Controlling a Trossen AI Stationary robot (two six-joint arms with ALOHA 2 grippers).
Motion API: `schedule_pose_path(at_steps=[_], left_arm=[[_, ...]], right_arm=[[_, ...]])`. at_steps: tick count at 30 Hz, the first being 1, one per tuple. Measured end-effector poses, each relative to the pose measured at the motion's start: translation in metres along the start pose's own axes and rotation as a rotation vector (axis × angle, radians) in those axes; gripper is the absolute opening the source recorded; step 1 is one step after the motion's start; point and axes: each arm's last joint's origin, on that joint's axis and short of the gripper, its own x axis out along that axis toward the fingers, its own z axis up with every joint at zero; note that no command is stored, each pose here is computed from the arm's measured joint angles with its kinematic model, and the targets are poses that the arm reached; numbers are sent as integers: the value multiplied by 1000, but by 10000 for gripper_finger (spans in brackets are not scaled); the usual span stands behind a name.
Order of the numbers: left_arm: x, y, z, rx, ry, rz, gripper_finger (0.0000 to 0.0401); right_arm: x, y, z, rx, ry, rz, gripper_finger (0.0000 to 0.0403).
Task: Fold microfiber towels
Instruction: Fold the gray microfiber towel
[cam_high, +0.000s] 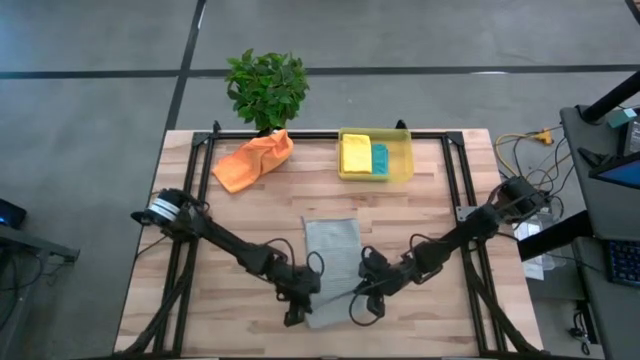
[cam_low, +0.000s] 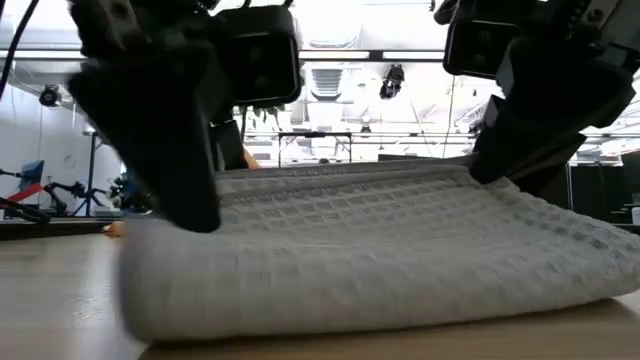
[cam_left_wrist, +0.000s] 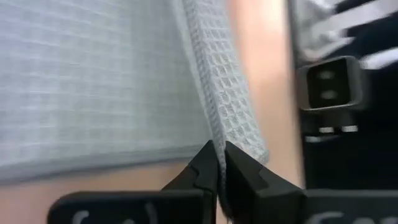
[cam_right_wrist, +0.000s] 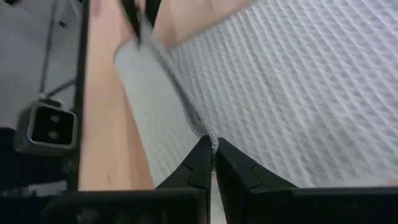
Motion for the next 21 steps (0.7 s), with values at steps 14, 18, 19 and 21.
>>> schedule_pose_path(at_steps=[14, 18, 19, 21], left_arm=[[-45, 15, 23, 116, -124, 286, 0], [-55, 22, 25, 164, -138, 384, 0], [-58, 23, 25, 171, -137, 413, 0], [-61, 28, 26, 181, -130, 462, 0]], right_arm=[[-30, -14, 6, -60, 14, -170, 11], [-31, -21, 12, -84, 5, -195, 11], [-31, -24, 15, -85, -1, -199, 11], [-30, -29, 20, -77, -7, -214, 11]])
